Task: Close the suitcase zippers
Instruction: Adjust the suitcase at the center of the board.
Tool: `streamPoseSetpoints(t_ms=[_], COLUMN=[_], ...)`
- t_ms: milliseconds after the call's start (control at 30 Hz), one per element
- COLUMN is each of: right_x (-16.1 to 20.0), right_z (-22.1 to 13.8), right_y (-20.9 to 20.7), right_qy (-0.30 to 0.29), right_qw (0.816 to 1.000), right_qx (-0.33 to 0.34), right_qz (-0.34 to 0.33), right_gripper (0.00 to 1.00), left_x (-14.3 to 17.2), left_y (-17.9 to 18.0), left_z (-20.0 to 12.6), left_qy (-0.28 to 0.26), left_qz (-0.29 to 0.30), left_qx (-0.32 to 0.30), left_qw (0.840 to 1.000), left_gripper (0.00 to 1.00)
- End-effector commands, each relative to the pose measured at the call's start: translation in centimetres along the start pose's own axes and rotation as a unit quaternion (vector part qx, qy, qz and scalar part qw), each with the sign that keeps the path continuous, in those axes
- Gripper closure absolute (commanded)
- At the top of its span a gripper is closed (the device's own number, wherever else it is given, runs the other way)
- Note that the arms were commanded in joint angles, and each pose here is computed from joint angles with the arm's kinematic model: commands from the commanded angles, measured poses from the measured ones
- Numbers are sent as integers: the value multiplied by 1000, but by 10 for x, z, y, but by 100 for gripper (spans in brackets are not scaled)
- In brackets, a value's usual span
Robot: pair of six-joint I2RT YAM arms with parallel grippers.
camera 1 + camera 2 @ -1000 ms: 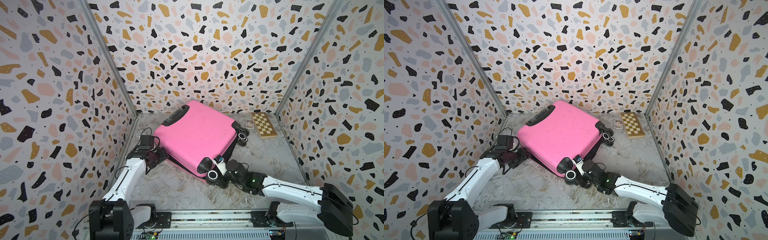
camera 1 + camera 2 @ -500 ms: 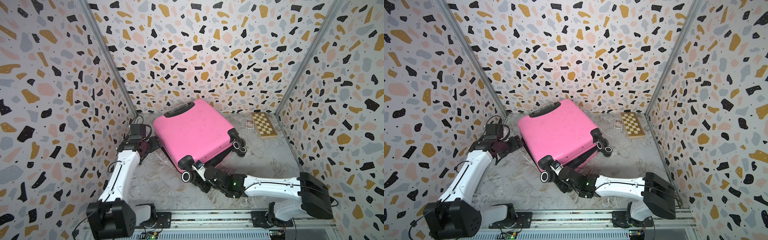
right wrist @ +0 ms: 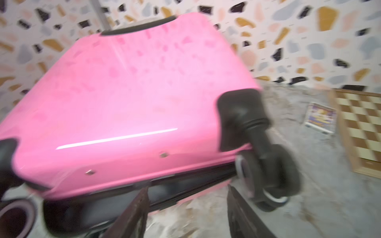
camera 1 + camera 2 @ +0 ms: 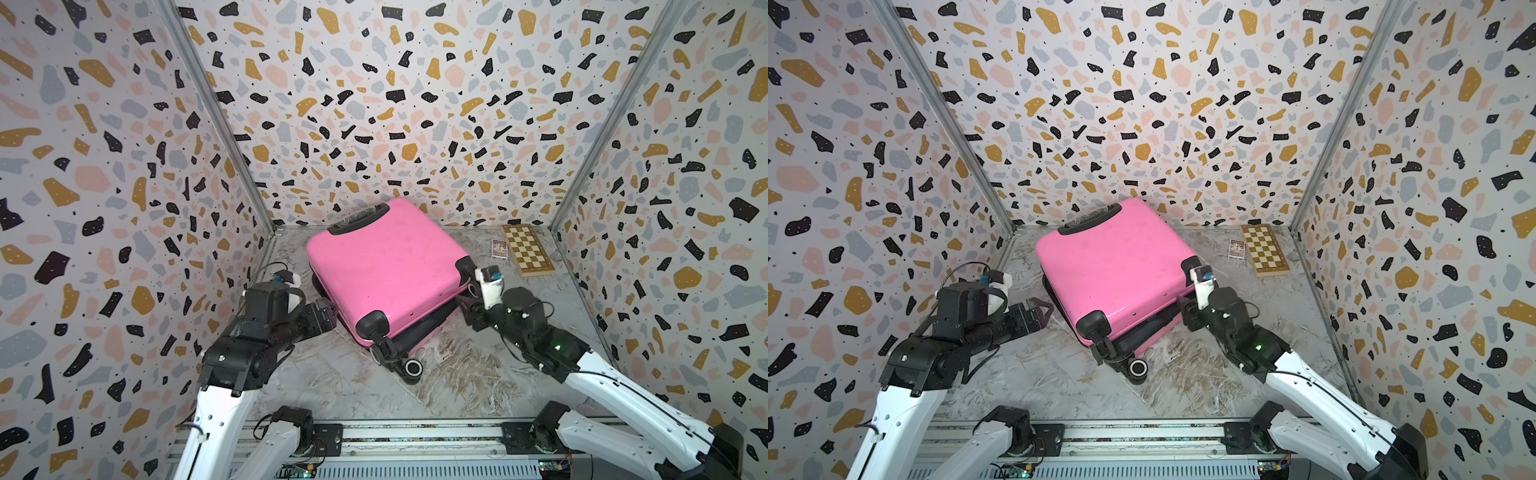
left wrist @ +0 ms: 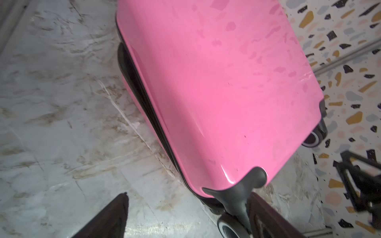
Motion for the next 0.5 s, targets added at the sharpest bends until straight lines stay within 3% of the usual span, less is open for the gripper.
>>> streamPoseSetpoints(t_ms=[0, 233, 467], right_x=[-32, -64, -35], right_z=[-2, 42, 86], right_y=[-23, -110, -116], right_qy=[-2, 29, 102], right_qw=[1000, 996, 993], right_qx=[2, 75, 46], right_qz=[-16, 48, 45], right_gripper=[38, 39, 48], left_x=[14, 19, 7], left_y=[-13, -33, -32], left_z=[16, 42, 60], left_qy=[46, 76, 49], left_qz=[-14, 17, 22], left_qx=[29, 50, 31], left_qw=[998, 996, 998], left_gripper=[11, 10, 10])
Point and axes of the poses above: each gripper's point midway between its finger pads, its own z axis out along the fingers, its own y axis along the line the jaws close on, x = y × z, the point moved 6 cm from there along -z, back along the fingers, and after that the axes turned 13 degrees about z, right-handed, at the moved point
